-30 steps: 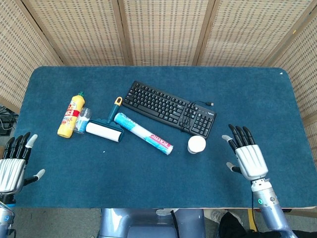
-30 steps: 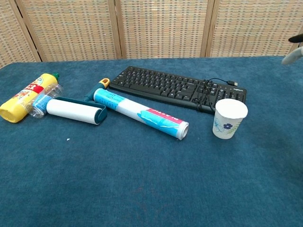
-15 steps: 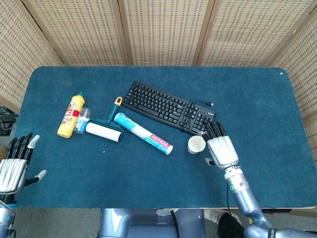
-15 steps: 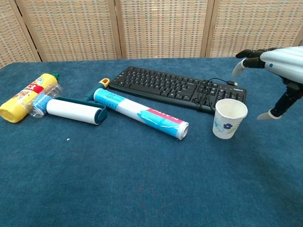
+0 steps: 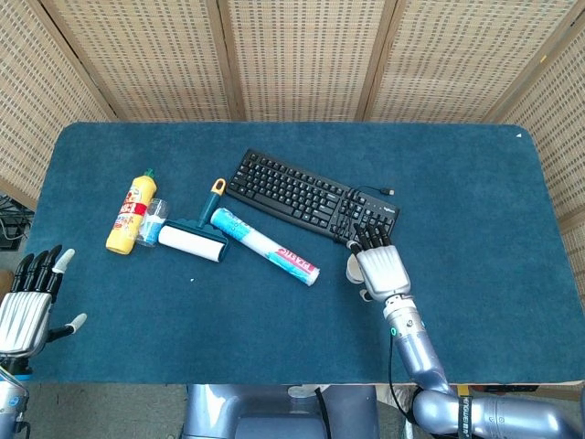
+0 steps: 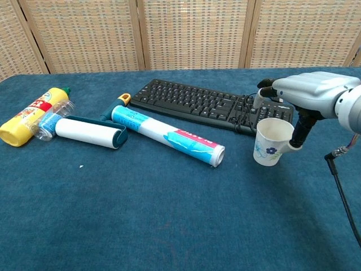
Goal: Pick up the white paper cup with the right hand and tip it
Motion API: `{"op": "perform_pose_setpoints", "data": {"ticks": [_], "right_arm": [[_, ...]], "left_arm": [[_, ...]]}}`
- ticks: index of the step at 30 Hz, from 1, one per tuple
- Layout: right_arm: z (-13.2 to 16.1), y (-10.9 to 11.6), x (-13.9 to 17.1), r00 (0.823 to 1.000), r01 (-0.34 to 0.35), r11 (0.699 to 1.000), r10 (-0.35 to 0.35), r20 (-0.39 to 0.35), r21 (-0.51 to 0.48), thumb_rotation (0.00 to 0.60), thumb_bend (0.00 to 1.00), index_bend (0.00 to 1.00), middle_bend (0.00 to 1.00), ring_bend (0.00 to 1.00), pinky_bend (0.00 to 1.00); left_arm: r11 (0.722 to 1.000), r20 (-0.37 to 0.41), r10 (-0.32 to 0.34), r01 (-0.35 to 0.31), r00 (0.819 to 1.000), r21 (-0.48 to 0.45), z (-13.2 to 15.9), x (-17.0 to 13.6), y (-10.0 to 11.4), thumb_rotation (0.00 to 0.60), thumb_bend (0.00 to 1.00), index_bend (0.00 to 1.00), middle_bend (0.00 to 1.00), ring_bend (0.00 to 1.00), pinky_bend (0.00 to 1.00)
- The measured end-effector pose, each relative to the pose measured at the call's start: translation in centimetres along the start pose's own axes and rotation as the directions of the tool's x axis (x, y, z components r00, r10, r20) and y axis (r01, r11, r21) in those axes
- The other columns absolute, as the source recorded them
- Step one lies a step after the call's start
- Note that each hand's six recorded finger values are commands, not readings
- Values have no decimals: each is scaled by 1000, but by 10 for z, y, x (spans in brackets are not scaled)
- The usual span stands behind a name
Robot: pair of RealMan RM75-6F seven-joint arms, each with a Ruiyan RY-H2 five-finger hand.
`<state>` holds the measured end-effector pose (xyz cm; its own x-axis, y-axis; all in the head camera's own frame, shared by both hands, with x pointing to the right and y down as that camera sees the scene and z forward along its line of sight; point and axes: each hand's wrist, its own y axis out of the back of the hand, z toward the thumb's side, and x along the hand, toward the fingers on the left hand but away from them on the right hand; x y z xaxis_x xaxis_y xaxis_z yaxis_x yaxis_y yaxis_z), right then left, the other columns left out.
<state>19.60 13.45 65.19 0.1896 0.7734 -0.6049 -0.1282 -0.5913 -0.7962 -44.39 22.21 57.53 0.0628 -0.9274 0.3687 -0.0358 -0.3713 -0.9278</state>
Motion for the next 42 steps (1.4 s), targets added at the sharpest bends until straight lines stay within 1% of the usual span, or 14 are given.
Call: {"op": "perform_pose_setpoints", "data": {"ticks": [9, 17, 20, 22, 24, 29, 32, 36, 40, 42], "right_arm": [[3, -6, -11, 1000, -11, 1000, 11, 12, 20, 600, 210, 308, 0, 0, 0], [-6, -12, -25, 999, -17, 999, 15, 49, 41, 600, 210, 315, 0, 0, 0], [-9, -15, -29, 998, -25, 998, 21, 63, 50, 600, 214, 360, 10, 0, 0], [-10, -17, -30, 998, -26, 998, 23, 66, 54, 600, 216, 417, 37, 0, 0], [-10, -17, -30, 998, -22, 998, 19, 66, 54, 600, 217, 447, 55, 0, 0], [-8, -16, -28, 998, -7, 999, 5, 58, 45, 600, 218, 463, 66, 0, 2], [-7, -12, -27, 999, 5, 1000, -6, 51, 20, 600, 218, 462, 65, 0, 2], [-5, -6, -26, 999, 21, 999, -19, 43, -41, 600, 218, 459, 63, 0, 2], [-5, 0, -25, 999, 21, 989, -15, 42, -147, 600, 218, 459, 63, 0, 2], [-6, 2, -24, 999, 9, 976, 0, 41, -219, 600, 219, 460, 63, 0, 2]], "left_arm": [[1000, -3, -5, 5, 1000, -1, -1, 1, -1, 600, 163, 0, 0, 0, 0], [1000, 0, -7, 7, 1000, -5, -1, 1, -1, 600, 164, 0, 0, 0, 0], [1000, 0, -7, 7, 1000, -6, -1, 1, -1, 600, 163, 0, 0, 0, 0], [1000, 0, -8, 8, 1000, -6, -1, 1, -2, 600, 164, 0, 0, 0, 0], [1000, 1, -11, 11, 1000, -5, -1, 1, -2, 600, 164, 0, 0, 0, 0], [1000, 6, -15, 15, 1000, -1, 1, 1, -4, 600, 165, 0, 0, 0, 0], [1000, 5, -11, 11, 1000, -1, 1, 1, -3, 600, 165, 0, 0, 0, 0], [1000, 2, -12, 12, 1000, -1, 0, 1, -3, 600, 164, 0, 0, 0, 0], [1000, 11, -19, 19, 1000, 4, 2, 1, -5, 600, 165, 0, 0, 0, 0], [1000, 16, -21, 21, 1000, 8, 3, 1, -6, 600, 165, 0, 0, 0, 0]]}}
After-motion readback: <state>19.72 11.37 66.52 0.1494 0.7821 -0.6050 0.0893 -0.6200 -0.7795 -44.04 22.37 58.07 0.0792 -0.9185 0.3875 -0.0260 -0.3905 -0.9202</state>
